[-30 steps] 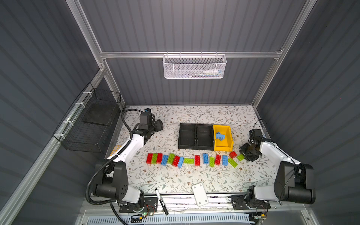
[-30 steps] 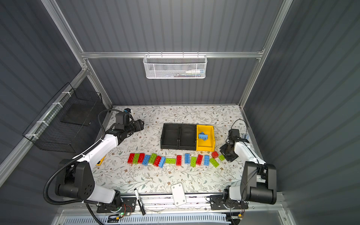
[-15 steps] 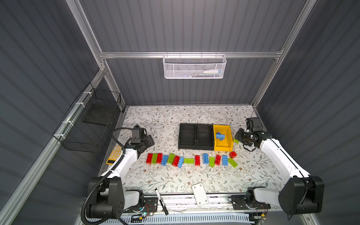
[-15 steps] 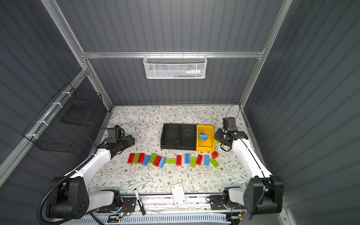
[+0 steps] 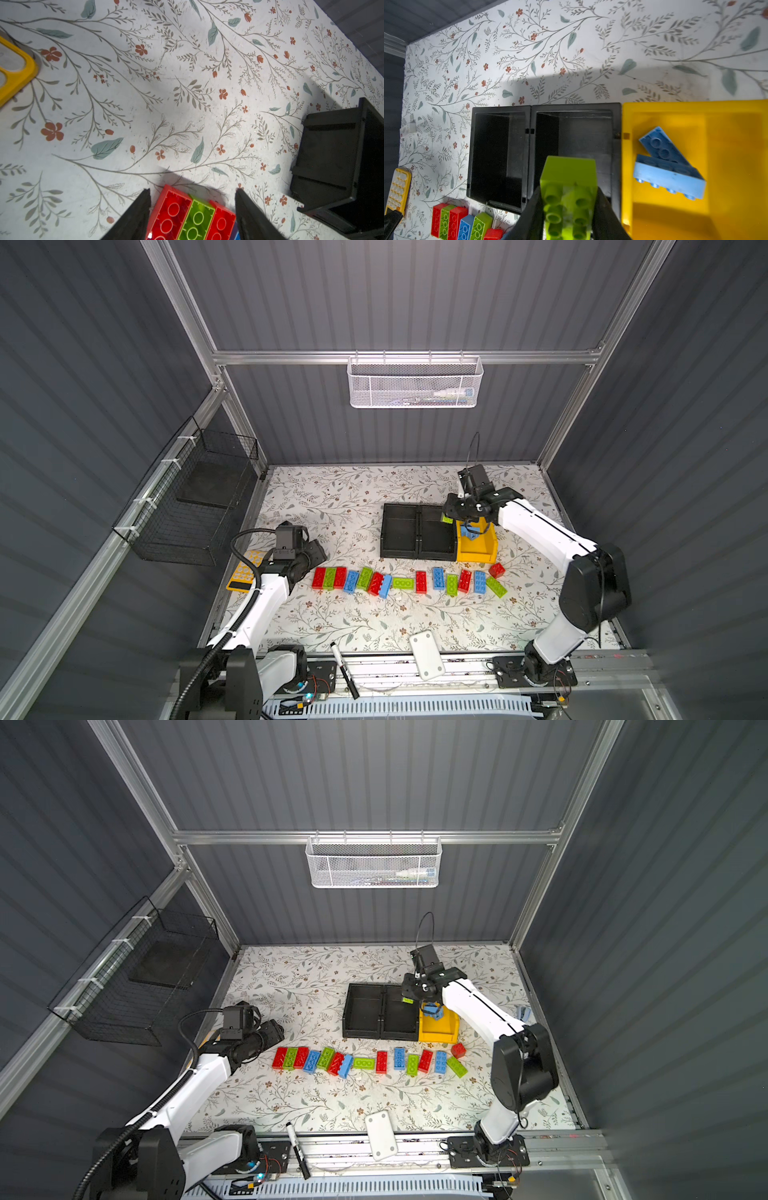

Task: Sort the legos into containers by color
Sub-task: Place the lego in the container.

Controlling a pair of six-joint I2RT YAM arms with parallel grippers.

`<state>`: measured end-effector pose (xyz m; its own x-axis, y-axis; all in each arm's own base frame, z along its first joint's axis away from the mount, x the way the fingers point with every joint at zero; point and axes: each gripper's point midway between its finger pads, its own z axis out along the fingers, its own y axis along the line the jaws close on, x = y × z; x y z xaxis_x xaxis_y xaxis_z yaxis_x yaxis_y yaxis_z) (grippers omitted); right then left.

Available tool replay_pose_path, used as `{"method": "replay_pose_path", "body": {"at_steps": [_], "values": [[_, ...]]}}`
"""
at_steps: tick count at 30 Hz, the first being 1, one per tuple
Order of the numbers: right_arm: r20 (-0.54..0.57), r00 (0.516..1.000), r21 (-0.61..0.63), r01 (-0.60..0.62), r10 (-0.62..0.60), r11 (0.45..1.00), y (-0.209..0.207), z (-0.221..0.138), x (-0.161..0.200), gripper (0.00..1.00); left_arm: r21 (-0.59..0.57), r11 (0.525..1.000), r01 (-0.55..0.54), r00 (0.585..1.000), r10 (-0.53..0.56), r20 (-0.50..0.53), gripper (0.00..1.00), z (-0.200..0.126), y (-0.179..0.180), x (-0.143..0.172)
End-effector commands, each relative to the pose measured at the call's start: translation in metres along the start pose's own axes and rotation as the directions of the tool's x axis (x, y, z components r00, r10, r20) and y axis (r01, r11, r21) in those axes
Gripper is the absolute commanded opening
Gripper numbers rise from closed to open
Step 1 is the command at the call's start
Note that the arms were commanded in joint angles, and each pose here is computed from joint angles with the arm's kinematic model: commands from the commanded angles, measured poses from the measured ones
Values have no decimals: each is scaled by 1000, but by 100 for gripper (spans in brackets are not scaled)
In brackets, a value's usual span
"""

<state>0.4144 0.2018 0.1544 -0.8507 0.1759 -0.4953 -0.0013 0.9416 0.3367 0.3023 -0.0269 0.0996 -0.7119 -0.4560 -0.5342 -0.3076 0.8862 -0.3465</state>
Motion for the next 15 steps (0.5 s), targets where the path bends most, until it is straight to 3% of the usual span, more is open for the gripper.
{"method": "replay_pose_path", "body": {"at_steps": [1, 10, 15], "values": [[-35, 999, 17, -1, 1, 1000, 2, 18, 3, 33, -6, 1000, 23, 999, -23, -32, 66, -3, 6, 13], [-121, 993, 43, 14, -9, 999, 7, 62, 23, 36, -20, 998, 52, 997, -53, -61, 66, -1, 15, 29], [-147, 989, 44, 0, 7, 999, 9, 75, 28, 47, -36, 998, 55, 995, -58, -81, 66, 2, 18, 35]]}}
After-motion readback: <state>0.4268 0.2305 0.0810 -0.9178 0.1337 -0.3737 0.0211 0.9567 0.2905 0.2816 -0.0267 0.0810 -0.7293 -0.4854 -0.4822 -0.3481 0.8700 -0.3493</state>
